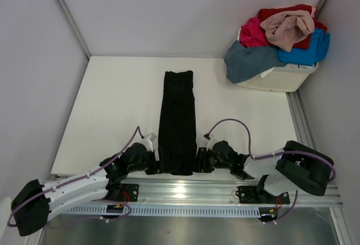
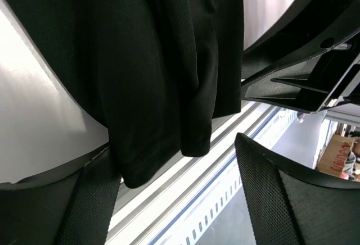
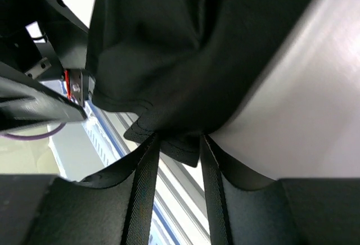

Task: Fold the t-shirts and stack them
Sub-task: Grab the bottom of the folded rectangular tshirt with both arms

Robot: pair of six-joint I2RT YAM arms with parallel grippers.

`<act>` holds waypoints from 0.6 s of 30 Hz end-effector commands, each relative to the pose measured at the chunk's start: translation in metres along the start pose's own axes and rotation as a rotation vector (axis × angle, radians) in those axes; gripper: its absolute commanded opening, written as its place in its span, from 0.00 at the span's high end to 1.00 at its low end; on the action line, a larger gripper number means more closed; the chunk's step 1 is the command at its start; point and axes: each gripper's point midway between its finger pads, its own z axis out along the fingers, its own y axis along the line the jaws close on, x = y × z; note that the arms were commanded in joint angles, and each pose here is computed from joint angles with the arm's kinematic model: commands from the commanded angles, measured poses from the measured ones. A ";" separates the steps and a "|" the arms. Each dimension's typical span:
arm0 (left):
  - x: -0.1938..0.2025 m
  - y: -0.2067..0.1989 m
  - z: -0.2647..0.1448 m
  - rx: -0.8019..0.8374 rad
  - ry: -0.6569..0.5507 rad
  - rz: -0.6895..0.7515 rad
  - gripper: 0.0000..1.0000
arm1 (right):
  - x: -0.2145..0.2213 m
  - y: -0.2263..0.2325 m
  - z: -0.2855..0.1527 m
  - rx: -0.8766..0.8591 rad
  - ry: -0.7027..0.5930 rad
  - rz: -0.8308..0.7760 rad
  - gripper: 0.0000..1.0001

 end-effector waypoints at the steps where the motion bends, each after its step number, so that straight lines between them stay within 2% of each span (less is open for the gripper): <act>1: 0.016 0.030 0.003 -0.105 0.062 0.013 0.18 | -0.001 -0.005 0.010 0.023 0.008 -0.042 0.60; 2: 0.016 0.030 0.005 -0.101 0.065 0.016 0.21 | 0.002 -0.007 0.012 0.027 0.026 -0.038 0.60; 3: 0.016 0.028 0.005 -0.090 0.071 0.027 0.31 | 0.001 -0.003 0.014 0.017 0.025 -0.040 0.62; 4: 0.018 0.026 0.007 -0.080 0.087 0.030 0.36 | 0.002 -0.003 0.015 0.013 0.031 -0.043 0.67; 5: 0.018 0.024 0.007 -0.075 0.095 0.036 0.40 | 0.001 -0.003 0.016 0.013 0.033 -0.043 0.77; 7: 0.019 0.022 0.007 -0.078 0.113 0.049 0.61 | 0.000 -0.002 0.017 0.016 0.032 -0.049 0.86; 8: 0.022 0.025 0.006 -0.097 0.129 0.050 0.76 | 0.000 -0.003 0.017 0.025 0.034 -0.050 0.93; 9: 0.021 0.025 0.005 -0.115 0.134 0.047 0.99 | -0.002 -0.001 0.015 0.023 0.027 -0.054 0.97; 10: 0.018 0.024 0.004 -0.125 0.130 0.046 0.99 | -0.003 0.000 0.014 0.022 0.025 -0.061 1.00; 14: 0.017 0.025 -0.009 -0.193 0.154 0.056 0.99 | -0.004 0.001 0.003 0.051 0.028 -0.078 1.00; 18: 0.008 0.009 -0.021 -0.180 0.141 0.076 1.00 | -0.015 0.018 -0.015 0.035 0.004 -0.113 1.00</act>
